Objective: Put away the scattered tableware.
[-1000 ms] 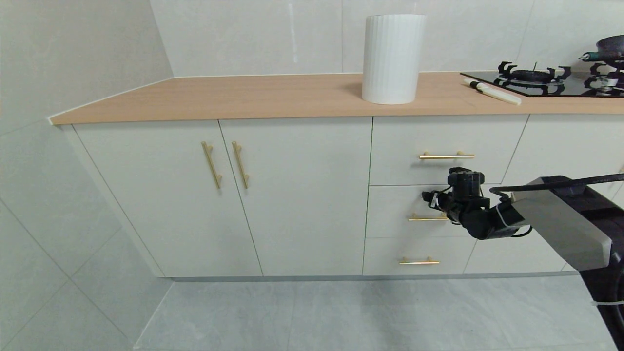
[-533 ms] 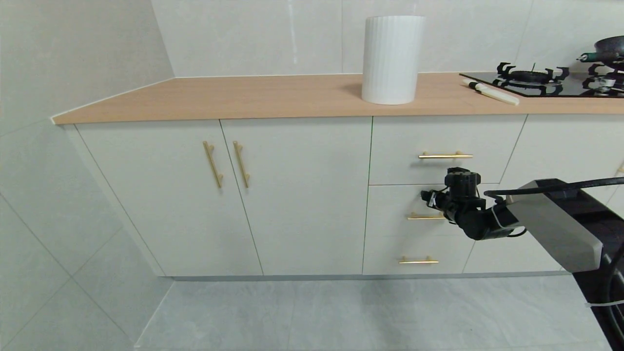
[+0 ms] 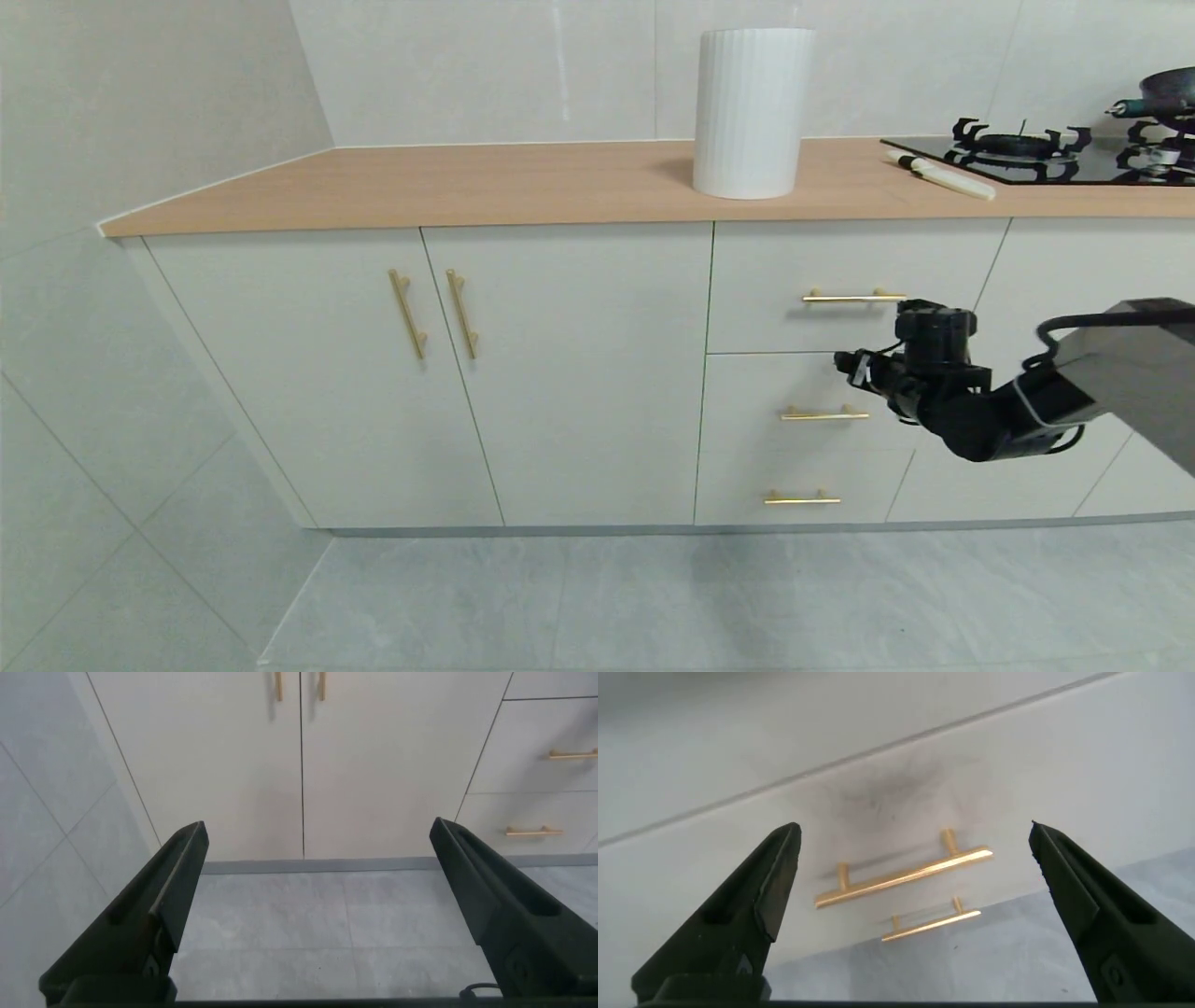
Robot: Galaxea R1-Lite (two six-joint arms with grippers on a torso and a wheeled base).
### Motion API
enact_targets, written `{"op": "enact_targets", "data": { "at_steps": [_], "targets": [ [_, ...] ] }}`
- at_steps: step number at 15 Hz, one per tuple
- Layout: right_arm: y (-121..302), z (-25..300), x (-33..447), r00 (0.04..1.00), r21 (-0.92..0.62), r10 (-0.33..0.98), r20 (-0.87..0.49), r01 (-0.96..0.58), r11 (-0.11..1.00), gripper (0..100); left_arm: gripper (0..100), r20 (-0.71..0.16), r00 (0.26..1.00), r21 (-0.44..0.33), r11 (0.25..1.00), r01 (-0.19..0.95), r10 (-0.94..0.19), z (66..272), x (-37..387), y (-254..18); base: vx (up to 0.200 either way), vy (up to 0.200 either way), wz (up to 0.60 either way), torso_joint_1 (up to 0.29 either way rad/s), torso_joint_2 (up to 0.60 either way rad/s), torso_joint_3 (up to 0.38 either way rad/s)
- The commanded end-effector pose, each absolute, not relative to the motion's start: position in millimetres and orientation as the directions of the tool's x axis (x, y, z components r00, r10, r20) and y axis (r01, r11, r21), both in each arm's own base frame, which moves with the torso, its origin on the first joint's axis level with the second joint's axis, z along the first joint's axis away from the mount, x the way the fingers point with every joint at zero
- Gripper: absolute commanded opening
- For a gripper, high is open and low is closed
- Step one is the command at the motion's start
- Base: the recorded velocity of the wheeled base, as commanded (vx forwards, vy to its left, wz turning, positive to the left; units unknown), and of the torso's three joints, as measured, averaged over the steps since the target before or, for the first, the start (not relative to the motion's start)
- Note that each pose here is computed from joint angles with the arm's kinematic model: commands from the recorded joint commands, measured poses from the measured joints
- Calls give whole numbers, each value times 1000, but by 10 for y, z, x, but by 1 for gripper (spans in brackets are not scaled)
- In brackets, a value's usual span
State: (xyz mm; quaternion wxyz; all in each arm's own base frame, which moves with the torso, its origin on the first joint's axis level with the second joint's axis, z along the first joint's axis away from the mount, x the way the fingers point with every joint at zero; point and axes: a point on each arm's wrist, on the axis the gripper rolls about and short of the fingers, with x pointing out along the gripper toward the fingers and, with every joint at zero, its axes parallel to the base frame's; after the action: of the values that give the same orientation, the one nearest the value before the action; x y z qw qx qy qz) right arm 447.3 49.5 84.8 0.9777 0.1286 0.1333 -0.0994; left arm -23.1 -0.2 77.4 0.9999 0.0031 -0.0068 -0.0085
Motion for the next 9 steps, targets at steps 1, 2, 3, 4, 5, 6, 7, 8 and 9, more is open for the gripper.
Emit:
{"op": "enact_targets", "data": {
  "at_steps": [1,2,3,4,5,6,7,8,9],
  "targets": [
    [398,1564,3633,969,263,-200,-146,232,936,100,100,14,1000,6,1000,17,-17,774,-230,-2,0,0,0,0,0,0],
    [352,1639,3331,970,270,-207,-124,233,934,100,100,14,1000,6,1000,17,-17,774,-230,-2,0,0,0,0,0,0],
    [308,1685,3067,972,275,-211,-107,233,933,100,100,14,1000,6,1000,17,-17,774,-230,-2,0,0,0,0,0,0],
    [245,1722,2768,971,271,-221,-92,238,933,100,100,14,1000,6,1000,17,-17,774,-230,-2,0,0,0,0,0,0],
    [182,1746,2480,967,253,-242,-84,255,933,100,100,14,1000,6,1000,17,-17,774,-230,-2,0,0,0,0,0,0],
    [134,1770,2148,962,231,-264,-66,272,934,100,100,14,1000,6,1000,17,-17,774,-230,-2,0,0,0,0,0,0],
    [108,1786,1926,959,218,-279,-44,281,934,100,100,14,1000,6,1000,17,-17,774,-230,-2,0,0,0,0,0,0],
    [76,1796,1654,953,200,-302,-13,298,933,100,100,14,1000,6,1000,17,-17,774,-230,-2,0,0,0,0,0,0],
    [47,1795,1426,943,181,-331,18,323,929,100,100,14,1000,6,1000,17,-17,774,-230,-2,0,0,0,0,0,0]
  ]
}}
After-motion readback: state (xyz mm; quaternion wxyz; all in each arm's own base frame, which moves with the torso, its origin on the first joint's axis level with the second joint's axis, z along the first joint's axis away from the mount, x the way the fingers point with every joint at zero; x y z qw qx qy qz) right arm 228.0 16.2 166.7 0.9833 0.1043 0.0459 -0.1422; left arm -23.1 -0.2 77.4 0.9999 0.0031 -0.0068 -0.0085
